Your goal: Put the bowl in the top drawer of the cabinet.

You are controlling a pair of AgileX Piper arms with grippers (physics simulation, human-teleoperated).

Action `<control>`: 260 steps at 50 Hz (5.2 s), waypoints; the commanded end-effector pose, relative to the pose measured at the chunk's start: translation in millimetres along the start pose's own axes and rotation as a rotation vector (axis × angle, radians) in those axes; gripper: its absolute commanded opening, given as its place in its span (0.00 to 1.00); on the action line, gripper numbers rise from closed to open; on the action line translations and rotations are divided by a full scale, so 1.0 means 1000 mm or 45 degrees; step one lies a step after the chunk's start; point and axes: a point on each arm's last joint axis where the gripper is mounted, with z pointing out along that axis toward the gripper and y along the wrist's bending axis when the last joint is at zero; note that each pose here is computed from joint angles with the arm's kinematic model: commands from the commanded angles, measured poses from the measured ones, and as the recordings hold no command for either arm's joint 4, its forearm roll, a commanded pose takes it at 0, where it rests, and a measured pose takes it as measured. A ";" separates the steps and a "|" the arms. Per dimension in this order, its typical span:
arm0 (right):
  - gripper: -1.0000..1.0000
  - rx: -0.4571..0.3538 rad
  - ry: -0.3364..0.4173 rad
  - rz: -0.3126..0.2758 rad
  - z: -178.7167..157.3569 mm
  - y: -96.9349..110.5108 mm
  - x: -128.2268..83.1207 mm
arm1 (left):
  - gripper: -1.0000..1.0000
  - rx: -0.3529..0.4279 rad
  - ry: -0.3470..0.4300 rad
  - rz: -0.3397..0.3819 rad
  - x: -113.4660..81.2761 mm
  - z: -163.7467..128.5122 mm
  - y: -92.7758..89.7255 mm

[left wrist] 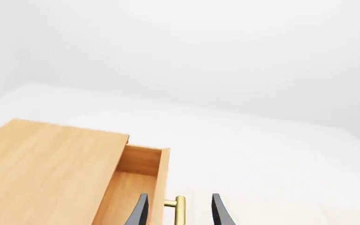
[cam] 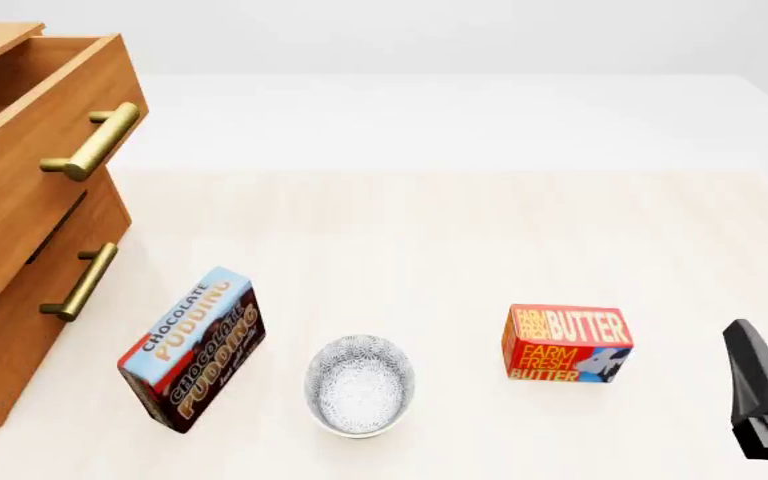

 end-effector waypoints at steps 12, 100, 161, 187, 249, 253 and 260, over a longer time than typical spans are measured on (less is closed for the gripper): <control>1.00 0.000 0.000 0.000 0.000 0.000 0.000 | 1.00 -0.104 0.081 -0.107 0.019 0.035 0.017; 1.00 0.000 0.000 0.000 0.000 0.000 0.000 | 1.00 -0.037 0.427 -0.230 0.087 0.073 0.000; 1.00 0.000 0.000 0.000 0.000 0.000 0.000 | 1.00 0.247 0.499 -0.238 0.096 0.071 -0.059; 1.00 0.000 0.000 0.000 0.000 0.000 0.000 | 1.00 0.366 0.501 -0.240 0.095 0.064 -0.082; 1.00 0.000 0.000 0.000 0.000 0.000 0.000 | 1.00 0.548 0.311 -0.212 0.030 -0.004 -0.082; 1.00 0.000 0.000 0.000 0.000 0.000 0.000 | 1.00 0.572 0.313 -0.211 0.030 -0.008 -0.084; 1.00 0.000 0.000 0.000 0.000 0.000 0.000 | 1.00 0.611 0.311 -0.192 0.028 -0.018 -0.084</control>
